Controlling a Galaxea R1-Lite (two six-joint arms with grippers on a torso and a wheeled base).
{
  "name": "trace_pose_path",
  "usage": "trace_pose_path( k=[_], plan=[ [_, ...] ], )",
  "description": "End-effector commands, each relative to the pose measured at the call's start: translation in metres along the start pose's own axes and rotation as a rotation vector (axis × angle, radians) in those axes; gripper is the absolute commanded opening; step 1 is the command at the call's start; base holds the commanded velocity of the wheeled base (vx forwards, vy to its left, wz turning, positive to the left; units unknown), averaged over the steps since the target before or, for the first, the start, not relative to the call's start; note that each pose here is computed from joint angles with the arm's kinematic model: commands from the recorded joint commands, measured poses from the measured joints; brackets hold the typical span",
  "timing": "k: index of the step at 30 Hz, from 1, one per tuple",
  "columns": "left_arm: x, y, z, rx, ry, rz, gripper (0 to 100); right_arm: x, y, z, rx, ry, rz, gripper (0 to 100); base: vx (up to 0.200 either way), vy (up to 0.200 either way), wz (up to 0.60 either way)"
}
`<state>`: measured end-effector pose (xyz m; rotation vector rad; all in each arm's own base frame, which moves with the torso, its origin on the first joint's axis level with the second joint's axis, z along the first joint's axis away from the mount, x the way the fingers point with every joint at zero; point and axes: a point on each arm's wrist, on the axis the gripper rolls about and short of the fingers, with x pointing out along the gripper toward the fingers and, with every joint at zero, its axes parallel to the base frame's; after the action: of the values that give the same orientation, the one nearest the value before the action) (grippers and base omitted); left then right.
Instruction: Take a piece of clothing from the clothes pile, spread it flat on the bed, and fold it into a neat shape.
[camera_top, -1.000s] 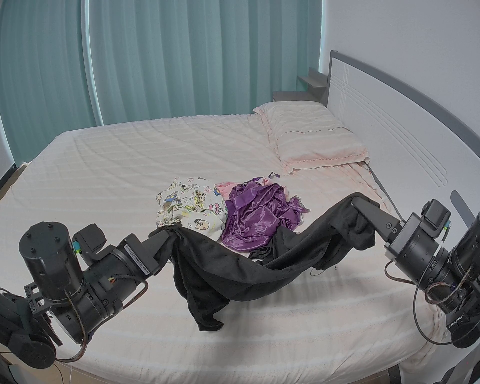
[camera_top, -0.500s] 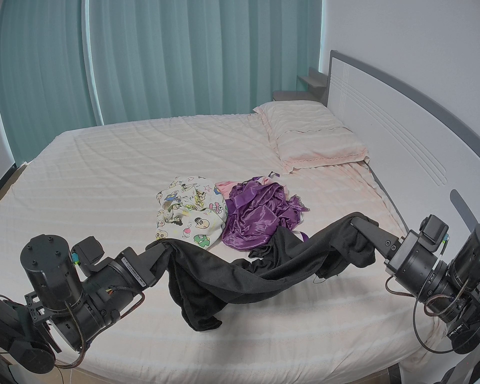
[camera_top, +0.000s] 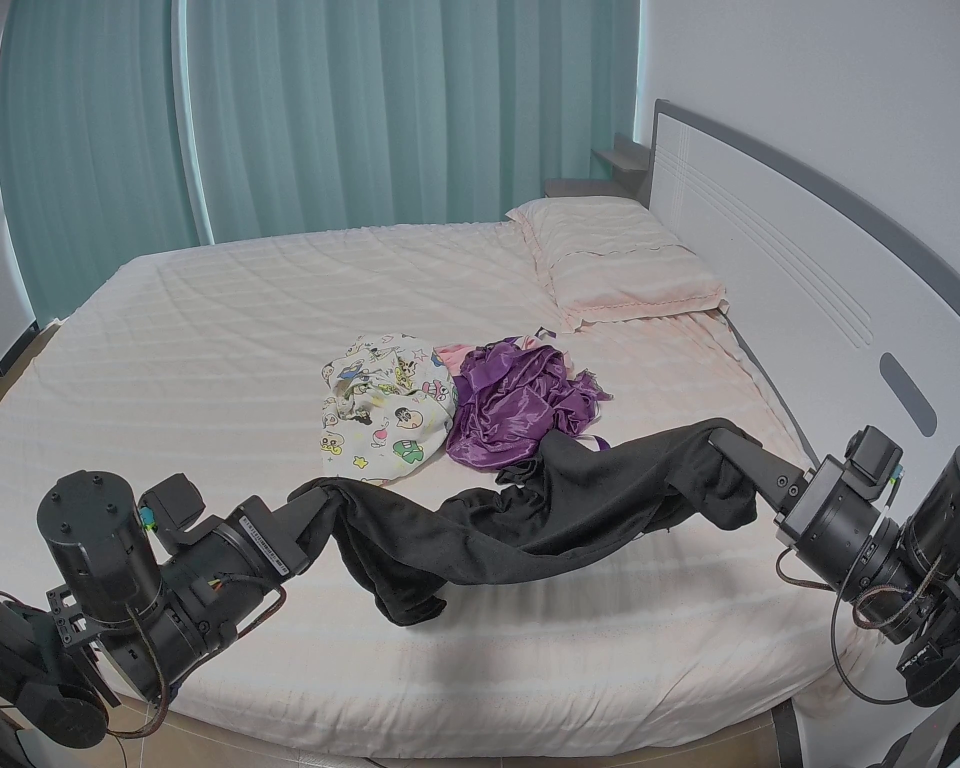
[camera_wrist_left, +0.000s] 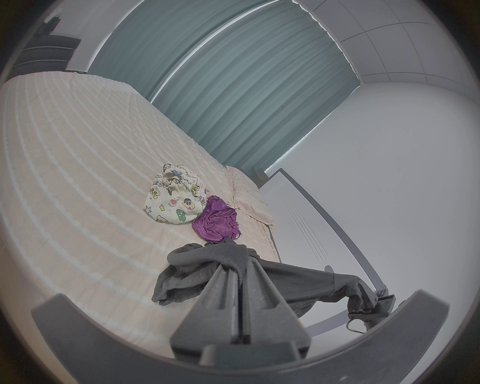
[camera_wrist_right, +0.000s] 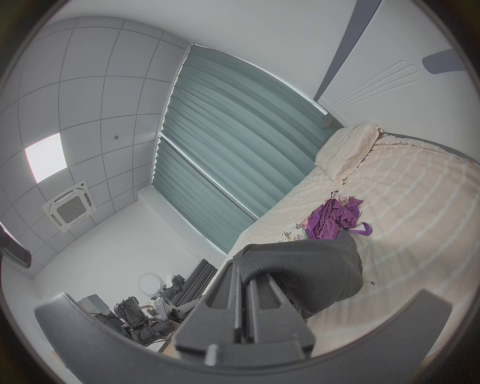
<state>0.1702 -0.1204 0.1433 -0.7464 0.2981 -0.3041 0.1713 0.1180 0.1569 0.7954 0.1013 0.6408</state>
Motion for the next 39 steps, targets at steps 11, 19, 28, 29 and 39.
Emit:
trace_pose_path(
  k=[11, 19, 28, 29, 39],
  plan=[
    [-0.0043, -0.0028, 0.0035, -0.01, -0.014, -0.019, 0, -0.0005, -0.0001, 0.0004, -0.001, -0.001, 0.001, 0, 0.0, 0.091, 0.0],
    [-0.0059, -0.0036, 0.0048, -0.007, -0.019, -0.024, 0, -0.0004, -0.0013, -0.0008, -0.001, 0.006, -0.006, 0, 0.0, 0.2, 0.0],
    [-0.0075, -0.0044, 0.0061, -0.007, -0.024, -0.03, 0, -0.0009, 0.0015, -0.0012, -0.005, 0.007, 0.006, 0, 0.0, 0.2, 0.0],
    [-0.0077, -0.0039, 0.0057, -0.006, -0.021, -0.029, 0, -0.0011, 0.0021, -0.0013, -0.006, 0.007, 0.008, 0, 0.0, 0.2, 0.0],
    [-0.008, -0.0044, 0.0067, -0.008, -0.025, -0.031, 0, -0.0017, 0.0045, -0.0022, -0.009, 0.005, 0.013, 0, 0.0, 0.2, 0.0]
  ],
)
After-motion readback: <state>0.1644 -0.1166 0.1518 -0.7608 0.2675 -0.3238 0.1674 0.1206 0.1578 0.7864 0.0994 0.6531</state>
